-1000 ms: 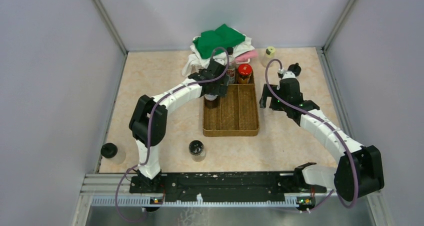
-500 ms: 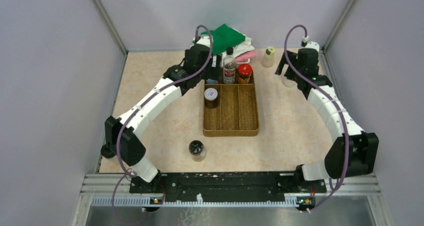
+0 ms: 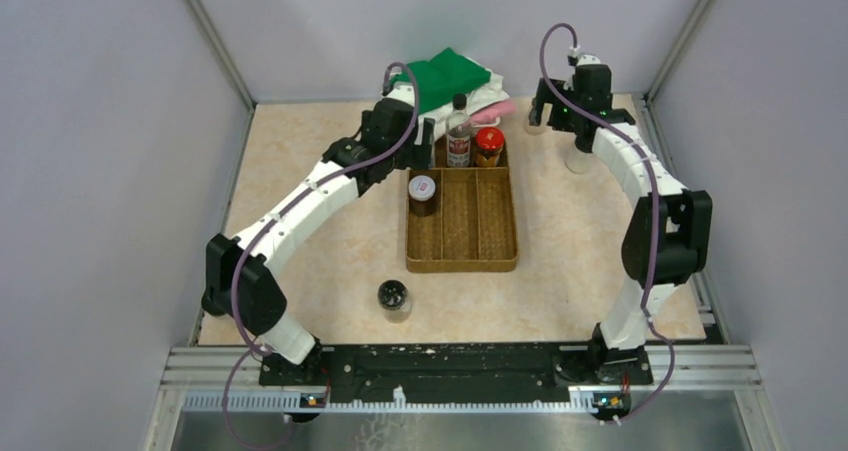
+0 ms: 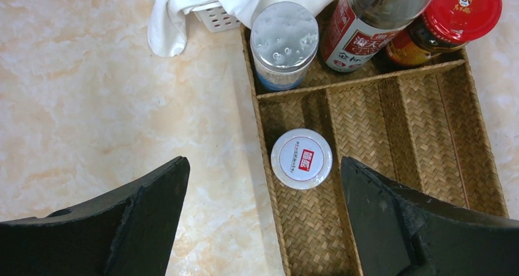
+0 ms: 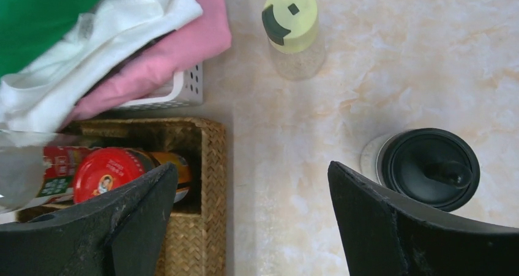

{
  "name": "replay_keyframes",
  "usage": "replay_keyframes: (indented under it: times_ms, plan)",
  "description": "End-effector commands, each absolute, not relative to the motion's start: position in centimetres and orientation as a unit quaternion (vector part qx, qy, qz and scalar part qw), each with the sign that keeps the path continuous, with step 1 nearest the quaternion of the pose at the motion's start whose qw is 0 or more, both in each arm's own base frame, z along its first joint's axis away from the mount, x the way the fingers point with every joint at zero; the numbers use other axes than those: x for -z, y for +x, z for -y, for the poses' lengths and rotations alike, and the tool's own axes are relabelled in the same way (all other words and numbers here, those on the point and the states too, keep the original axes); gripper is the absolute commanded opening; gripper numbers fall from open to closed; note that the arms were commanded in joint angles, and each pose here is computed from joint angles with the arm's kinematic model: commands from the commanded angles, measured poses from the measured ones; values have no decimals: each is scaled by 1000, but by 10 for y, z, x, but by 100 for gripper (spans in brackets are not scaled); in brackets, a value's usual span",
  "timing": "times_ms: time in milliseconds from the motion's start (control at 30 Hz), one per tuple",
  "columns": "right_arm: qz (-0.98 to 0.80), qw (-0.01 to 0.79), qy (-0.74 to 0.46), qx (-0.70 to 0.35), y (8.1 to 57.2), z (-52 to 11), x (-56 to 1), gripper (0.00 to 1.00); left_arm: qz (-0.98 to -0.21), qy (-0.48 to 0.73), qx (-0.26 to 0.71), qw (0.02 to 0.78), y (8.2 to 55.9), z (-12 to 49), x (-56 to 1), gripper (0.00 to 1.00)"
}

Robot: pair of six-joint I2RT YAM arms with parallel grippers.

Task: Organize the condiment bottles
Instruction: Pick up the bottle from the corner of the board.

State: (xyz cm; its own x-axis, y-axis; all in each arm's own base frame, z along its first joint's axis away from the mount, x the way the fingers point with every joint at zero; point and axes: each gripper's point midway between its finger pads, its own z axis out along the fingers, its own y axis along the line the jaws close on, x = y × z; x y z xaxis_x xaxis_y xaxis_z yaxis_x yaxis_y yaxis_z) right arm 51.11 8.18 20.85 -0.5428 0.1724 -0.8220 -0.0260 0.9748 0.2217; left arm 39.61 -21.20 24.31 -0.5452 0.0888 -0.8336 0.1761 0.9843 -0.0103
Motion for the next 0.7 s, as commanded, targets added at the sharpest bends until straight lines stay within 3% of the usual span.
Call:
replay_keyframes:
  times_ms: [0,667]
  plan:
    - [-859,505,19,-85,539,-81,-218,92,-873,84,47,479,403,212,-244,99]
    - [-842,537,38,-35,623,-71,-157,88,-875,94,75,469,396,217,-241,99]
